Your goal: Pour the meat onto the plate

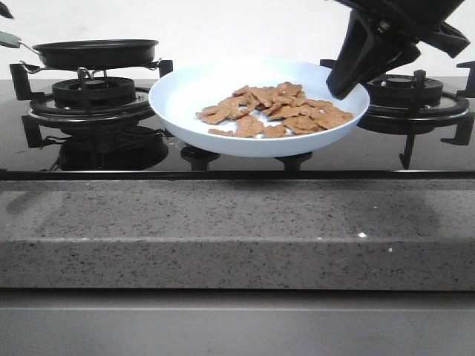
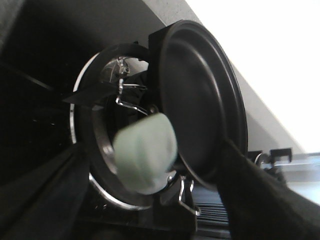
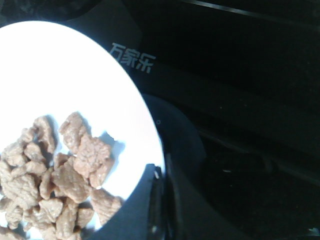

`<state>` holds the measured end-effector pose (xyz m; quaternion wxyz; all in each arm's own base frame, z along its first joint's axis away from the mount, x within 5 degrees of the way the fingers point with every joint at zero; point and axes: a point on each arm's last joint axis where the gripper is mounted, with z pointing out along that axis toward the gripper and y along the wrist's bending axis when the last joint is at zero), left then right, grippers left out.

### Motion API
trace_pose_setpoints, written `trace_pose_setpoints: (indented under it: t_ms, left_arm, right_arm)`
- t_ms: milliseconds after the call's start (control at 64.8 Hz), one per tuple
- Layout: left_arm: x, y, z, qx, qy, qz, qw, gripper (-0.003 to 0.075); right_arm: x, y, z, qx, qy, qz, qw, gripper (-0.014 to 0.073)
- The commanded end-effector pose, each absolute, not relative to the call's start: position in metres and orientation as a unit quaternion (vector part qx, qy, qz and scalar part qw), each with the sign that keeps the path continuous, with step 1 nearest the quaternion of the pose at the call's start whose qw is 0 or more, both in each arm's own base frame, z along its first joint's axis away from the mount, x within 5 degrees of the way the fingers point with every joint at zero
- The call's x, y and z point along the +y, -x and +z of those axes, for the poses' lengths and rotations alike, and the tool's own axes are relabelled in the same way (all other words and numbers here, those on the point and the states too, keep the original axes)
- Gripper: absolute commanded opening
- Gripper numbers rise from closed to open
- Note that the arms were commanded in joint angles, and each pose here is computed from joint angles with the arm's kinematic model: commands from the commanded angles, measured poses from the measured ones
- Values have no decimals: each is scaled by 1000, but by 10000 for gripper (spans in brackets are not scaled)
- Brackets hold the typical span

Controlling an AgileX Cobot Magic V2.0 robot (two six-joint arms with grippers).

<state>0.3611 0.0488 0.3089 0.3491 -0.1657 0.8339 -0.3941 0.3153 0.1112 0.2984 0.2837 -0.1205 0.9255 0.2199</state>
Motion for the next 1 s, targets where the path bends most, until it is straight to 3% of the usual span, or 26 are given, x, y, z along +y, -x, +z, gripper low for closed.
trace_pose_setpoints:
  t_ms: [0, 324, 509, 772, 988]
  left_arm:
    - [44, -336, 360, 825, 123, -375, 405, 525]
    - [13, -266, 416, 864, 29, -215, 455, 519]
    - [-19, -227, 426, 877, -19, -114, 467, 510]
    - [-52, -177, 399, 880, -77, -99, 458, 510]
    - [-55, -157, 379, 885, -94, -112, 442, 510]
  right_arm:
    - [111, -313, 324, 907, 114, 235, 330, -71]
    - [111, -313, 324, 907, 114, 235, 330, -71]
    - [111, -313, 324, 907, 114, 235, 330, -71]
    - [111, -313, 324, 907, 114, 235, 330, -71]
    - [111, -313, 324, 907, 114, 235, 330, -71]
